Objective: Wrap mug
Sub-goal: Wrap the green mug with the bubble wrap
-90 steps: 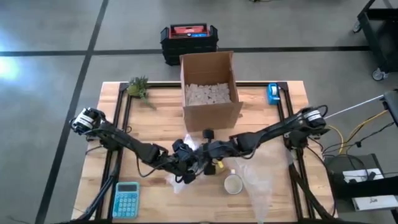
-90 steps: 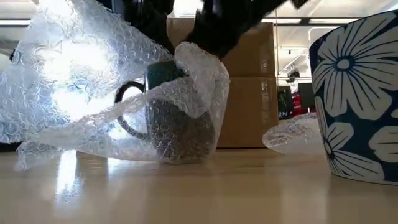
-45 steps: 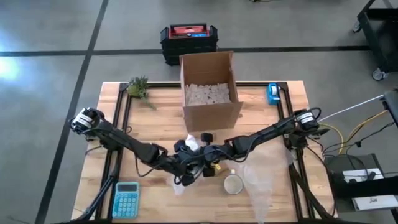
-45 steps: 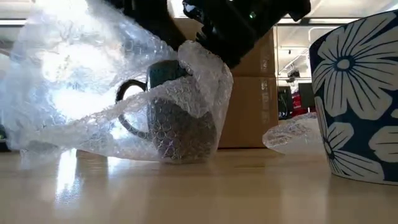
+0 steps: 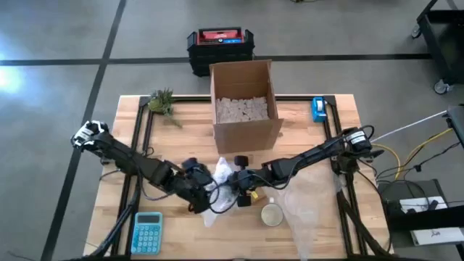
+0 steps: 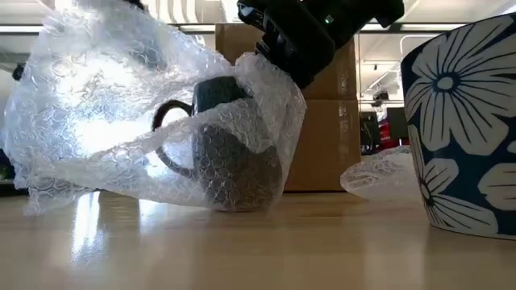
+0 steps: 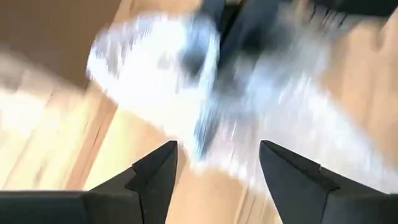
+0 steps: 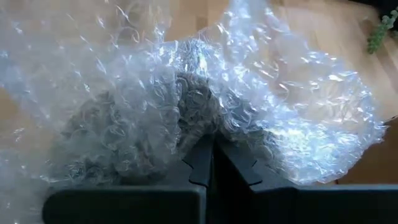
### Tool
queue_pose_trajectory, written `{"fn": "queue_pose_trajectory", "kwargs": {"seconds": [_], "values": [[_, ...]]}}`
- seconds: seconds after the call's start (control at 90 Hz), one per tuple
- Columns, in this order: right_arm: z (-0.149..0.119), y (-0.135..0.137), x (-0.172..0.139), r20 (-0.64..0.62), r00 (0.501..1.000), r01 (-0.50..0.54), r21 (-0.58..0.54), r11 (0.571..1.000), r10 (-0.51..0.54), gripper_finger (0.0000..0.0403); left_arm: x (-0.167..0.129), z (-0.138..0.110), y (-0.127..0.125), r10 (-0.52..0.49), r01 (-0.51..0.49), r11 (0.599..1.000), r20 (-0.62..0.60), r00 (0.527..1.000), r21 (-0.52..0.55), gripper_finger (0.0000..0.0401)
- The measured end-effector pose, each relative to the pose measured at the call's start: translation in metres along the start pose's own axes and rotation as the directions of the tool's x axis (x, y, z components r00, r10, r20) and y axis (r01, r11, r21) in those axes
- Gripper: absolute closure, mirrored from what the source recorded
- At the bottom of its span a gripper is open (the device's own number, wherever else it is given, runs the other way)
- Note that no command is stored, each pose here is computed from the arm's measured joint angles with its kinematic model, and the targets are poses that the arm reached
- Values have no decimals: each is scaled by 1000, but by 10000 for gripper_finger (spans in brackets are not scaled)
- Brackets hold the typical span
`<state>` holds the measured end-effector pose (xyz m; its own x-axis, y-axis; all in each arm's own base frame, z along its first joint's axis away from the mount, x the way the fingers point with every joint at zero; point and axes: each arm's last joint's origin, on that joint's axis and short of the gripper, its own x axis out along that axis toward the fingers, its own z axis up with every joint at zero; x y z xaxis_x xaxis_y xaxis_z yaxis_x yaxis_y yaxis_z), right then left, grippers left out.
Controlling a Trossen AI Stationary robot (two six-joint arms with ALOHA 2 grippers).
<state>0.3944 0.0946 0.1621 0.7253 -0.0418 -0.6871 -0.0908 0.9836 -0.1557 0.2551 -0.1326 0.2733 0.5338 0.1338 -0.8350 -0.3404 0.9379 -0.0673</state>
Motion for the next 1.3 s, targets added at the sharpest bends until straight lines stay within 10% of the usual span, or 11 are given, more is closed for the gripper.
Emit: {"fn": "queue_pose_trajectory", "kwargs": {"seconds": [0.444, 1.089, 1.3], "values": [[0, 0, 0, 2, 1000, 1, 0, 1000, -1, 400, 43, -1, -24, -255, 241, 967, 291, 922, 83, 293], [27, -9, -56, -54, 998, -35, -9, 999, 35, 400, 91, 2, -16, -76, 56, 996, 308, 948, 72, 396], [45, -3, -66, 88, 964, -253, -3, 967, 253, 400, 91, 2, -16, -86, 67, 995, 312, 946, 70, 398]]}}
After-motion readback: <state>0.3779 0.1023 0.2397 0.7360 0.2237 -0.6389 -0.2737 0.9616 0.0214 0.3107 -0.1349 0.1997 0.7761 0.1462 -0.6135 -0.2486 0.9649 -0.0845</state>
